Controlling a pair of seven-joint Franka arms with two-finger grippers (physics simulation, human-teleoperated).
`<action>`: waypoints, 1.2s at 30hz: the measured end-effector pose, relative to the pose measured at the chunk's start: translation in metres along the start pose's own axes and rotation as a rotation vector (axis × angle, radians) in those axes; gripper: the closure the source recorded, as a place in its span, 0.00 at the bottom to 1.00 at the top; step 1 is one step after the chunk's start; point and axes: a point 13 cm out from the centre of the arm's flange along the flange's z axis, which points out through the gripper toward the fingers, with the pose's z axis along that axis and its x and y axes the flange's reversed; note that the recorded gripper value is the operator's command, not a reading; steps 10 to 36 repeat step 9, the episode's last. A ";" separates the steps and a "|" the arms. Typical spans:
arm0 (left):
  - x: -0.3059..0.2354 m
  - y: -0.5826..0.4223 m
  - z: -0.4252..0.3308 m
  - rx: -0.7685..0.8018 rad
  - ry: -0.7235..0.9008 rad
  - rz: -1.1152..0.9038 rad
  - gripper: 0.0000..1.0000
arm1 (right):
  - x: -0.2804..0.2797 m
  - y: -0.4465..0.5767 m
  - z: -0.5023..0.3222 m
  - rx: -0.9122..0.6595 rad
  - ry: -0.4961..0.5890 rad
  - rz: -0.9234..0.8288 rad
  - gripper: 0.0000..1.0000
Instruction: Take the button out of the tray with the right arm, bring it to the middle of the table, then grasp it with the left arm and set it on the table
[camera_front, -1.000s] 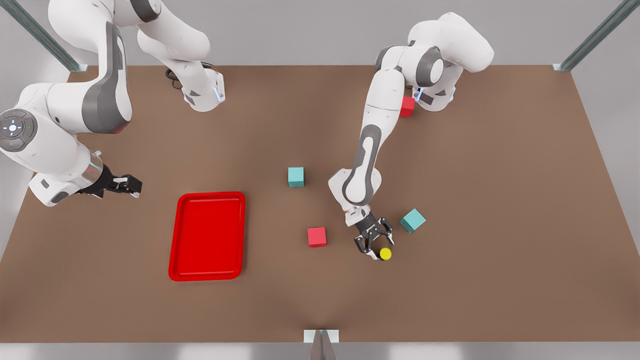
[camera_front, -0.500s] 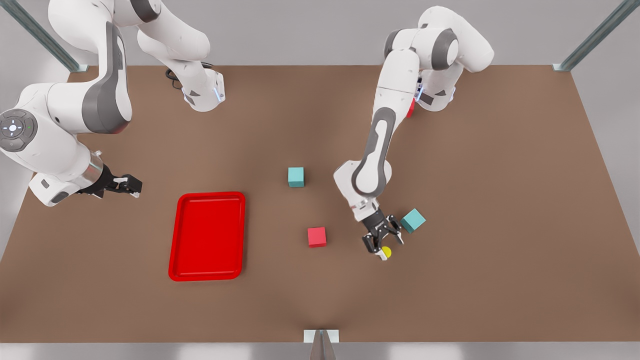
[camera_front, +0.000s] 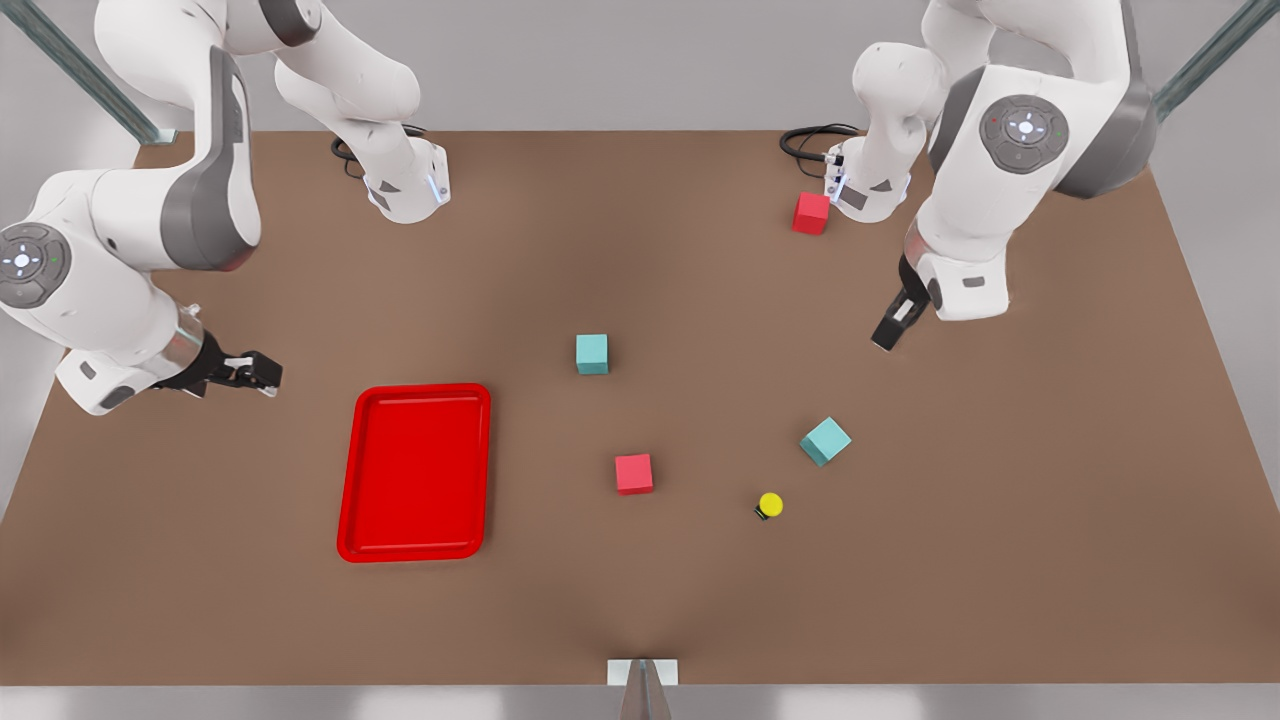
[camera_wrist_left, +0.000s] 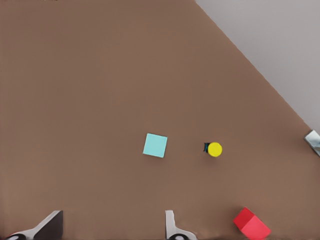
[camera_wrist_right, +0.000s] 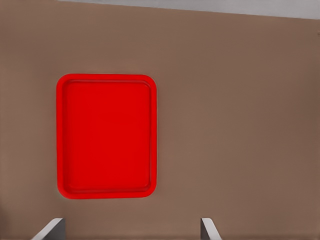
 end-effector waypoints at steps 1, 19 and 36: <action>0.005 0.001 0.016 -0.021 0.021 0.080 0.00 | 0.000 0.001 0.000 0.000 0.000 -0.002 0.00; -0.021 0.016 0.006 -0.004 0.056 0.520 0.00 | 0.001 0.008 0.003 -0.010 0.006 -0.010 0.00; -0.021 0.016 0.006 -0.004 0.056 0.520 0.00 | 0.001 0.008 0.003 -0.010 0.006 -0.010 0.00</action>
